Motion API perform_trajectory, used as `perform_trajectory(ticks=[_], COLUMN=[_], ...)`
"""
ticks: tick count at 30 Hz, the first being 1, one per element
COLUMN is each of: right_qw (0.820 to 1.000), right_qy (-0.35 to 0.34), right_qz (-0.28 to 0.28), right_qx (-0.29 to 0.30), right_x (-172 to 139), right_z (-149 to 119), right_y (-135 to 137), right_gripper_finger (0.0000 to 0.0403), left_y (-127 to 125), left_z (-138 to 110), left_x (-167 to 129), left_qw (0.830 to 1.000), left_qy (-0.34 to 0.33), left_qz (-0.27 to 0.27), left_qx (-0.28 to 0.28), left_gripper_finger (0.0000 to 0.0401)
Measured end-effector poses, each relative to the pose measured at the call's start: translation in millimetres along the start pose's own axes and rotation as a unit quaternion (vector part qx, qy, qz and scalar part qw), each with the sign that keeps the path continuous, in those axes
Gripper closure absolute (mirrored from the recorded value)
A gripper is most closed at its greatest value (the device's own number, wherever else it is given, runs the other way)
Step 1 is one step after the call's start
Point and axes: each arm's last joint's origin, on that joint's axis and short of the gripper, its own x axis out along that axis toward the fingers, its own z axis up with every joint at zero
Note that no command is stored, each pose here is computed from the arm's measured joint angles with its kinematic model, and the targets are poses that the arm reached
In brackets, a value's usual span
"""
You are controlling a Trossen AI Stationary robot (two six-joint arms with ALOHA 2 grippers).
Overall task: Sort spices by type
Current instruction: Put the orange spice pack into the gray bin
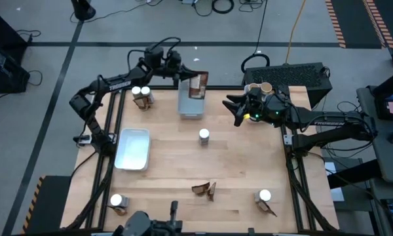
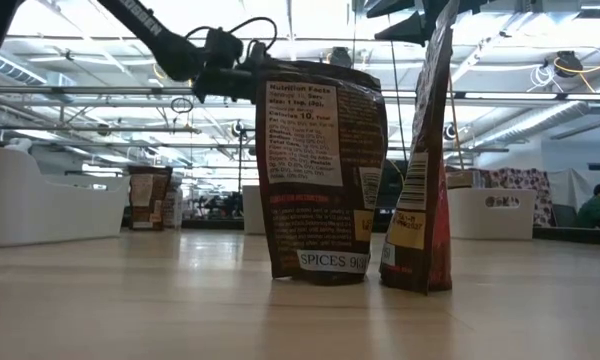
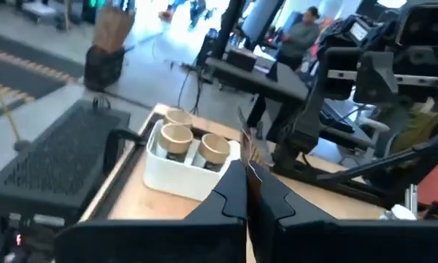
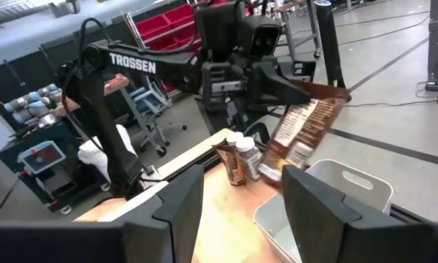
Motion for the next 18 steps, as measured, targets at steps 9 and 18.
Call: perform_trajectory(ticks=[9, 18], right_qw=[1.000, 1.000], right_qy=[0.003, 0.003], right_qz=[-0.001, -0.002], right_qx=[0.019, 0.031], right_x=[0.1, 0.0], right_z=[-0.7, -0.6], right_y=[-0.3, -0.3], right_gripper_finger=[0.0236, 0.0236], left_y=[12.1, 27.5], left_z=[-22.6, -43.6], left_x=[-13.7, -12.4], left_qw=[0.999, 0.998], left_qy=[0.005, 0.027], left_qz=[0.016, 0.037], left_qx=[0.046, 0.043], left_gripper_finger=[0.0401, 0.0401])
